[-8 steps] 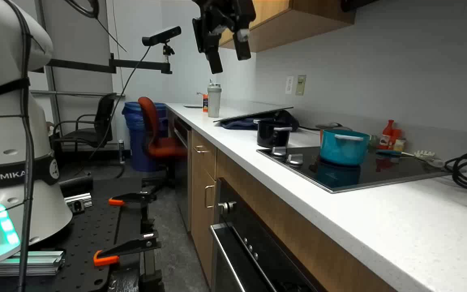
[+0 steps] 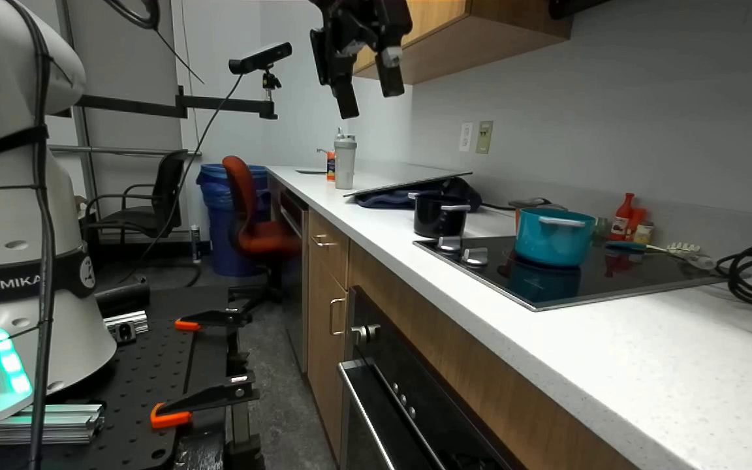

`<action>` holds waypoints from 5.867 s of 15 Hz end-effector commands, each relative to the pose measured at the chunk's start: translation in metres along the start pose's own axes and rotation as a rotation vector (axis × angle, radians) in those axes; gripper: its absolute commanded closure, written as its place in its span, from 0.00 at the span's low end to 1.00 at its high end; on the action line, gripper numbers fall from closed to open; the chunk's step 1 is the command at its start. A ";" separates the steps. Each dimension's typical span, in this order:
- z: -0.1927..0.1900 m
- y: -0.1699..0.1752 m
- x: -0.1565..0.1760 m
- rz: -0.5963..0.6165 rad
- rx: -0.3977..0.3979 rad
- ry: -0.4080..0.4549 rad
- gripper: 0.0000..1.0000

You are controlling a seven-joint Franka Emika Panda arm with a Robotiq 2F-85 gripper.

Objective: Remove the lid from the top of the orange cup and put it on the black pot

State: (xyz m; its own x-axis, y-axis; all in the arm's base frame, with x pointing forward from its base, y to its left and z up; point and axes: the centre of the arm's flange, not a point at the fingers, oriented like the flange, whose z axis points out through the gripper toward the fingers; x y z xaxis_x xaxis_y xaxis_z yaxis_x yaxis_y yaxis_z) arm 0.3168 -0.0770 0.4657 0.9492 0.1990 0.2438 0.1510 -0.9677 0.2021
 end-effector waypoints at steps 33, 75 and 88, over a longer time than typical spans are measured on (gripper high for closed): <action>-0.010 -0.219 0.039 -0.140 0.115 0.001 0.00; 0.024 -0.188 0.079 -0.008 -0.047 0.142 0.00; 0.065 -0.164 0.181 0.026 -0.095 0.310 0.00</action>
State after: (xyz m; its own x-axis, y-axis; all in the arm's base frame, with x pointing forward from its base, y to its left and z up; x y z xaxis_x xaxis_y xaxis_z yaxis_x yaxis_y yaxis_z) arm 0.4372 0.1013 0.4223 0.8416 0.2389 0.4843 0.1162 -0.9559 0.2697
